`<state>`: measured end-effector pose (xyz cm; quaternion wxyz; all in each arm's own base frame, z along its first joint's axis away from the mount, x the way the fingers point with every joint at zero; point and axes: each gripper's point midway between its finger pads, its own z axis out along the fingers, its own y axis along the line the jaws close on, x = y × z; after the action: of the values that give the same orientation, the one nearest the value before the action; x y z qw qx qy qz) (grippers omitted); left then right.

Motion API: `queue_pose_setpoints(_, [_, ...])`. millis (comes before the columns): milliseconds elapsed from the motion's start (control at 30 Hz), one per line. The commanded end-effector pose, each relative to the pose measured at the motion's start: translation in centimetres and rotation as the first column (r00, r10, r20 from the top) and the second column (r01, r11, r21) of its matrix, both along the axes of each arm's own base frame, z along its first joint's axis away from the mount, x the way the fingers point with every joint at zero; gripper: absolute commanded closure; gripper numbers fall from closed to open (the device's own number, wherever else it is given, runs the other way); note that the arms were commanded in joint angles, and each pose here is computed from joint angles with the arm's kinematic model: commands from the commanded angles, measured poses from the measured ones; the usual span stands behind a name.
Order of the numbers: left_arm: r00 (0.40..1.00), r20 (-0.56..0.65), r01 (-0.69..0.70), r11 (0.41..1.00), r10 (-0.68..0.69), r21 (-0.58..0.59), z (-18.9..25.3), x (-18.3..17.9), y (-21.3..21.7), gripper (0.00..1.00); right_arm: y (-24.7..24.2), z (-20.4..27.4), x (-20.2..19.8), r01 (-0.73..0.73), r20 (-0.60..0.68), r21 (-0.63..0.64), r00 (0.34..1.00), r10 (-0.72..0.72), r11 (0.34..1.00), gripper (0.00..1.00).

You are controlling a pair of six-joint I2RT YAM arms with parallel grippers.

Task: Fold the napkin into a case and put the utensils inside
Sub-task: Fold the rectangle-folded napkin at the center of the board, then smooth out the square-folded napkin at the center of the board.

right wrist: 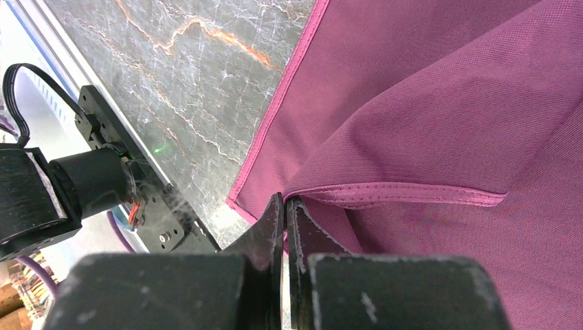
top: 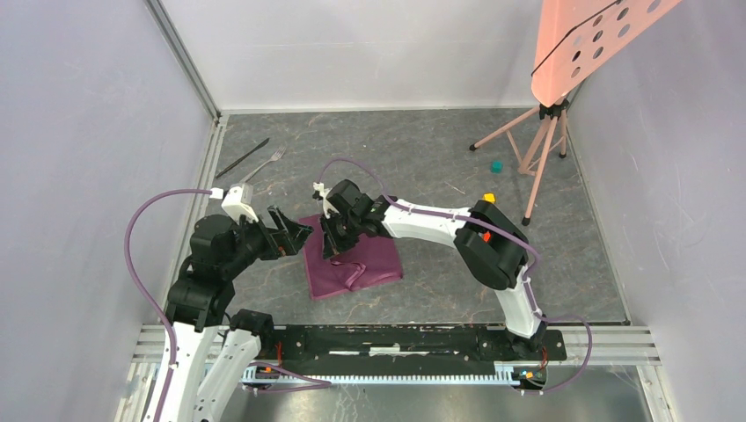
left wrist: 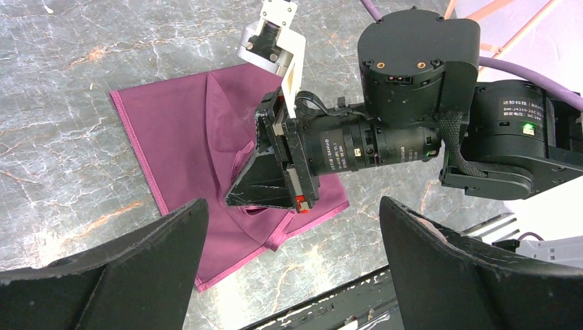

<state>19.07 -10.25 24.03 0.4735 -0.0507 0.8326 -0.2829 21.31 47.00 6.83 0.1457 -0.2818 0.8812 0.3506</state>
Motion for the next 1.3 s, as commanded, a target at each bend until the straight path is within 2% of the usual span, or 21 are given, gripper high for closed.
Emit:
queue_pose_setpoints(0, [0.999,0.050,-0.006,1.000,0.005,0.012,0.7,0.4,0.2,0.00,2.1,1.9,0.5,-0.010,0.021,0.075,1.000,0.008,0.997,1.00])
queue_pose_setpoints(200, [0.999,0.046,-0.006,1.000,0.006,0.013,0.7,0.5,0.2,0.00,2.6,1.7,0.1,-0.020,-0.003,0.098,1.000,0.021,0.995,1.00])
queue_pose_setpoints(233, [0.999,0.047,-0.006,1.000,0.006,0.013,0.7,0.5,0.2,0.00,2.8,1.7,0.0,-0.025,-0.014,0.105,1.000,0.026,0.994,0.95])
queue_pose_setpoints(333, [0.999,0.047,-0.006,1.000,0.006,0.013,0.7,0.5,0.2,0.00,2.8,2.4,0.1,-0.045,0.006,0.121,0.999,0.045,0.992,0.53])
queue_pose_setpoints(400, [0.999,0.048,-0.008,1.000,0.007,0.013,0.7,0.4,0.2,0.00,2.7,4.0,0.4,-0.062,0.055,0.151,0.997,0.054,0.987,0.33])
queue_pose_setpoints(467, [0.999,0.051,-0.009,1.000,0.008,0.013,0.7,0.4,0.3,0.00,2.0,5.6,0.6,-0.074,0.090,0.180,0.994,0.058,0.981,0.21])
queue_pose_setpoints(533, [0.999,0.053,-0.008,1.000,0.007,0.012,0.8,0.3,0.3,0.00,0.8,6.8,0.8,-0.072,0.105,0.204,0.993,0.052,0.976,0.15])
queue_pose_setpoints(700, [0.999,0.051,-0.007,1.000,0.006,0.013,0.7,0.4,0.2,0.00,-3.5,6.3,2.8,0.028,0.086,0.234,0.995,-0.049,0.972,0.10])
queue_pose_setpoints(833, [0.999,0.043,-0.005,1.000,0.005,0.013,0.6,0.5,0.2,0.00,-4.7,4.6,4.5,0.078,0.039,0.263,0.995,-0.092,0.962,0.10])
queue_pose_setpoints(967, [0.999,0.038,-0.004,1.000,0.003,0.015,0.5,0.5,0.2,0.00,-4.4,2.8,5.6,0.092,0.003,0.265,0.995,-0.096,0.960,0.16])
queue_pose_setpoints(1200, [1.000,0.027,-0.007,1.000,0.007,0.017,0.3,0.7,0.2,0.00,-3.7,0.4,6.4,0.092,-0.035,0.267,0.996,-0.086,0.959,0.33])
queue_pose_setpoints(1267, [1.000,0.022,-0.007,1.000,0.006,0.018,0.2,0.8,0.2,0.00,-3.7,-0.3,6.5,0.096,-0.043,0.261,0.995,-0.088,0.961,0.35])
